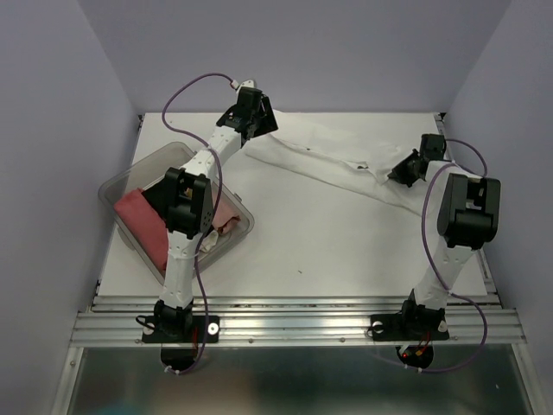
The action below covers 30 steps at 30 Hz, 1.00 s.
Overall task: Roll the t-shirts
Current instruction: Fold the T-shirt at the center of the board.
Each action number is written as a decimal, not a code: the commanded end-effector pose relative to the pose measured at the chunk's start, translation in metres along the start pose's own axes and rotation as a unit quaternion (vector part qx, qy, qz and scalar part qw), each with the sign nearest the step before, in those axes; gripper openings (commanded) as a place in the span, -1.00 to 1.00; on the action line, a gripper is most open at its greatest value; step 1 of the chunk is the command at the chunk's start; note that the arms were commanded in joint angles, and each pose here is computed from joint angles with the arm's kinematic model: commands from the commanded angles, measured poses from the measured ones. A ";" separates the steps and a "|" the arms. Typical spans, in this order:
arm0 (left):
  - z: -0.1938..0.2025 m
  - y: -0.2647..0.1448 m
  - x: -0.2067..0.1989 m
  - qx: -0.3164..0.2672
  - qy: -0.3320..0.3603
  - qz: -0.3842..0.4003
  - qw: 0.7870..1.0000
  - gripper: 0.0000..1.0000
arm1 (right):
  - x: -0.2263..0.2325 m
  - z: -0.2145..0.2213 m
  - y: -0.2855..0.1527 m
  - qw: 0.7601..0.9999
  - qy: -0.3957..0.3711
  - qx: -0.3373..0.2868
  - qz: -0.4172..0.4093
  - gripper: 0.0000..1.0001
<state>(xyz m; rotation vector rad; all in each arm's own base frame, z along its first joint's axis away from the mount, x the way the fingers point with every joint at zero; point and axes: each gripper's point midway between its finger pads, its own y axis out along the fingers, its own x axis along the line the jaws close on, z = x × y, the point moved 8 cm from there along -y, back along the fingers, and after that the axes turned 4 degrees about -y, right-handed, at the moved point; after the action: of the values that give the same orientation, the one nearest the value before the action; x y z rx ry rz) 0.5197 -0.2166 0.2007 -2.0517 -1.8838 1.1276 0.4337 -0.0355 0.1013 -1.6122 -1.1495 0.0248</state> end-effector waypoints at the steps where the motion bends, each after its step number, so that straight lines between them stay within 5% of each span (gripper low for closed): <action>1: -0.006 -0.009 -0.006 -0.008 0.010 0.010 1.000 0.49 | 0.029 -0.029 -0.005 0.997 -0.015 -0.048 -0.063 -0.99; 22: 0.010 0.003 0.004 0.023 0.020 -0.007 1.000 0.50 | 0.072 -0.066 0.040 0.976 0.005 -0.059 -0.208 -0.96; 27: 0.018 0.008 0.003 0.034 0.021 -0.007 0.999 0.50 | 0.077 -0.074 0.037 0.978 -0.015 -0.060 -0.200 0.31; 30: 0.022 0.011 0.004 0.038 0.019 -0.007 0.999 0.50 | 0.084 -0.084 0.015 0.978 -0.037 -0.088 -0.184 0.32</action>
<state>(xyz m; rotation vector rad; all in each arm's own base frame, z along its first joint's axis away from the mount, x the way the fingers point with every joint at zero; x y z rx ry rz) 0.5178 -0.2184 0.1674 -1.9665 -1.8317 1.1467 0.5273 -0.0323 0.1113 -1.4450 -1.3996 -0.2298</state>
